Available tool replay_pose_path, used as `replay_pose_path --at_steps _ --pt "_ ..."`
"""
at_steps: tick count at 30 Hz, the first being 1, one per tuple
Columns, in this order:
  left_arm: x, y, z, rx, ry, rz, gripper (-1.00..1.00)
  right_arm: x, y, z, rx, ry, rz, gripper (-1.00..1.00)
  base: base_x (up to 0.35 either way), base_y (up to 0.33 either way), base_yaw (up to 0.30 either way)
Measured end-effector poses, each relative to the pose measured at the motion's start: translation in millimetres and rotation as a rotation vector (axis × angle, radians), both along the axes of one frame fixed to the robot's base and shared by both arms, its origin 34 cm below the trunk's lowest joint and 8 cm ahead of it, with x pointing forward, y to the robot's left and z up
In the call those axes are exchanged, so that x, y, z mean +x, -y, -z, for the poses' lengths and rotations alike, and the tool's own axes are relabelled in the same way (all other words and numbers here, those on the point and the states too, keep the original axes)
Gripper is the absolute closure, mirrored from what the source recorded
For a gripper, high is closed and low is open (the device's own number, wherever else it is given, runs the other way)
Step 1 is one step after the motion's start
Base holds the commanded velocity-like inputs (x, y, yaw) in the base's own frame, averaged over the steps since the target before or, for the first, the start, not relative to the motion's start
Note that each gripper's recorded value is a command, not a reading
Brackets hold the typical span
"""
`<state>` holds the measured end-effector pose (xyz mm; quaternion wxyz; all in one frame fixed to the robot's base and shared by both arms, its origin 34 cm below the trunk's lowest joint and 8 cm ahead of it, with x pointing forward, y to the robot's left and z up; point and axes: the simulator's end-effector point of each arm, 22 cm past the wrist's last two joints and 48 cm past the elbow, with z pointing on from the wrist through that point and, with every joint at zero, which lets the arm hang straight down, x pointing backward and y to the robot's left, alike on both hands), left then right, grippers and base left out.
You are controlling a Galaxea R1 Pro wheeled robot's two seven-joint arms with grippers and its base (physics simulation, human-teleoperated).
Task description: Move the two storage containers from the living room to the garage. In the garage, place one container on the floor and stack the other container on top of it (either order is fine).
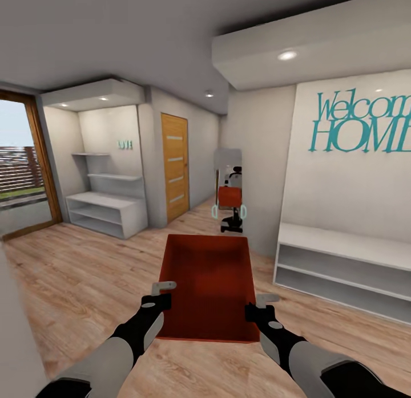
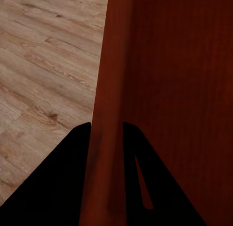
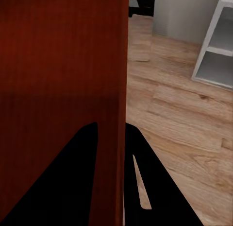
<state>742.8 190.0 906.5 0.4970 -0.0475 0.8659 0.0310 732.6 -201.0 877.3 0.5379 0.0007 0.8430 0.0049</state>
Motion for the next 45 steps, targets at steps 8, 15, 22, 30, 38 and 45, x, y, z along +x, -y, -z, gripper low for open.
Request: replay_pose_path --at_steps 8,15,22,30,38,45 --pt "0.0 -0.1 -0.1 0.0 0.0 0.0 1.0 0.1 -0.1 -0.2 0.0 0.0 0.0 1.0 0.322 0.0 0.0" --pt "0.1 -0.1 -0.3 0.0 0.001 0.0 1.0 0.2 -0.1 -0.3 0.0 0.001 0.0 1.0 0.322 0.0 0.0" --pt "0.1 0.0 -0.2 0.0 0.0 0.0 1.0 0.2 0.0 -0.2 0.0 0.001 0.0 1.0 0.322 0.0 0.072" --pt "0.1 -0.2 -0.3 0.0 0.001 0.0 1.0 0.3 -0.2 -0.4 0.0 0.001 0.0 1.0 0.322 0.0 0.262" --pt "0.1 -0.1 -0.2 0.0 0.0 0.0 1.0 0.1 -0.1 -0.2 0.0 0.0 0.0 1.0 0.322 0.0 0.149" --pt "0.1 -0.1 -0.2 0.0 0.0 0.0 1.0 0.1 -0.1 -0.2 0.0 0.0 0.0 1.0 0.322 0.0 0.005"
